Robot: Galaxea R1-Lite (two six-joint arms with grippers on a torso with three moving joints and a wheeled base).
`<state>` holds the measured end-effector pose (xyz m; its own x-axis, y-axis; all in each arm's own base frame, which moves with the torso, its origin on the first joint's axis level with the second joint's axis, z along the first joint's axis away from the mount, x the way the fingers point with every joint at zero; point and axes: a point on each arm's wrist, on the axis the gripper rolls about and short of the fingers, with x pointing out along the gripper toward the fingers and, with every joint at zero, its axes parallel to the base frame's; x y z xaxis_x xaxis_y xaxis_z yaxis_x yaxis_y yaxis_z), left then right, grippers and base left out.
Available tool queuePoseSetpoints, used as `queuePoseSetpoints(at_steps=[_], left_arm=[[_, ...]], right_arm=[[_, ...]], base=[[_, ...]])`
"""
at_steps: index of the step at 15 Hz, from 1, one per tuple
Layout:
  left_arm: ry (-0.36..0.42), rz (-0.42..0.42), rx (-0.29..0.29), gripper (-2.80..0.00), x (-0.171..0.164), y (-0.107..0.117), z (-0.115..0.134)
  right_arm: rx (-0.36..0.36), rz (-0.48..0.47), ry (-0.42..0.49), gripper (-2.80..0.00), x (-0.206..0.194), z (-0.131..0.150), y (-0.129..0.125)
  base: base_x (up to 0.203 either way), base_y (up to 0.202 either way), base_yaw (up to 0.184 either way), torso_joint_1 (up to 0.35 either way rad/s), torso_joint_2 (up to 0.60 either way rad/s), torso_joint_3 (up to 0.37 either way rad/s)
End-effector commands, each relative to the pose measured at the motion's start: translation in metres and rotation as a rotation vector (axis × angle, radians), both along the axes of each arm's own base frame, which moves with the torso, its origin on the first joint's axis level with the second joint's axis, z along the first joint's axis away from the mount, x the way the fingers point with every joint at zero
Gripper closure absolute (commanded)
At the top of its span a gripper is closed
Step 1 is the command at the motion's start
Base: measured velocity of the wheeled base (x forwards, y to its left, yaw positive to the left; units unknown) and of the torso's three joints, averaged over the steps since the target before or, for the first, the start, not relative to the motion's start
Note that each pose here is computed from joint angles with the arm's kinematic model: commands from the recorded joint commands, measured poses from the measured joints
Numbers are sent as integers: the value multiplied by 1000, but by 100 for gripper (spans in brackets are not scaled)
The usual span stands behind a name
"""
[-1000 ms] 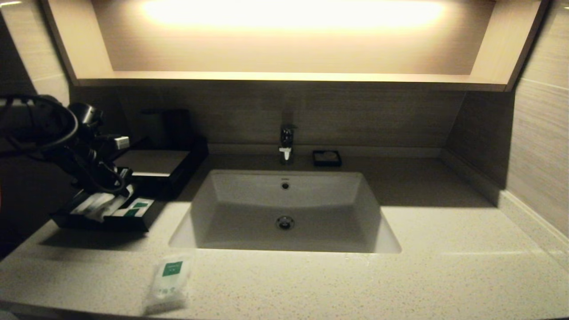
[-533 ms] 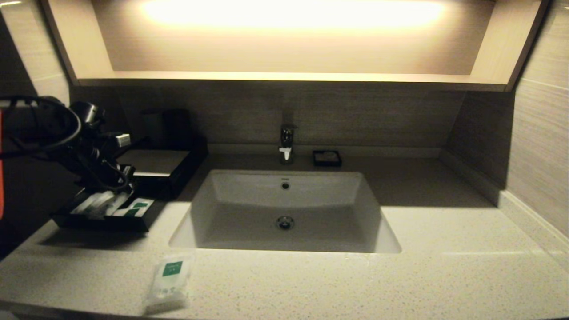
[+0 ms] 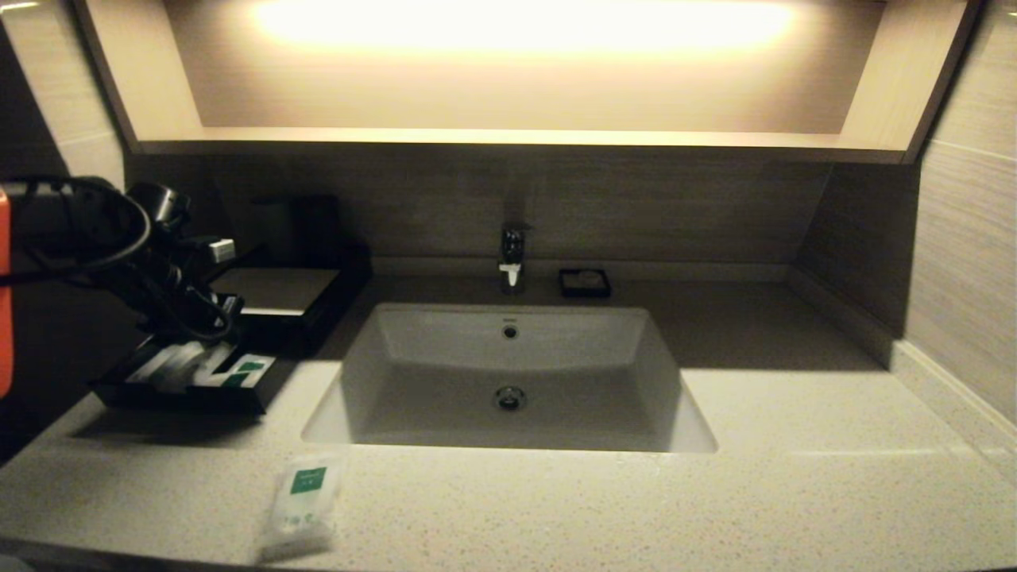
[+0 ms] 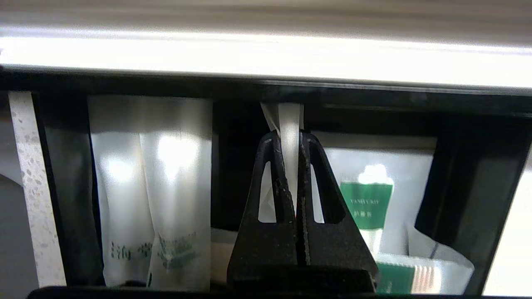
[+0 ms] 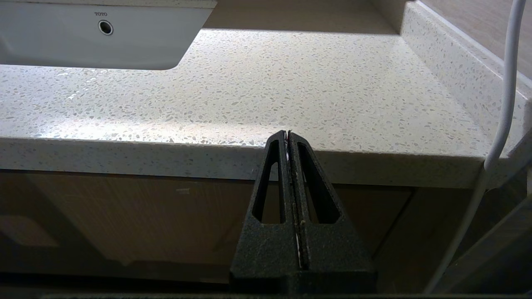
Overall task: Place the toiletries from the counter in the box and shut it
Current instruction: Place the bathroom toiletry into the drawer
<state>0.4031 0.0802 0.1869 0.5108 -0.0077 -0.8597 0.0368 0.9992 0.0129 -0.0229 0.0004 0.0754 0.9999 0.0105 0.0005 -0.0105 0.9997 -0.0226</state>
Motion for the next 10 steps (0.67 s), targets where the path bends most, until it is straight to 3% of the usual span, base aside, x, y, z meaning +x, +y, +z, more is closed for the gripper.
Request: queuePoseSetpoints(at_steps=[1, 10], left_arm=[[7, 2, 1, 0, 0, 1, -2], [-18, 33, 19, 0, -1, 15, 1]], right_arm=[[0, 0, 1, 0, 0, 0, 0], [0, 0, 2, 0, 0, 0, 0]], base=[[0, 0, 0, 0, 0, 0], [0, 0, 0, 0, 0, 0]])
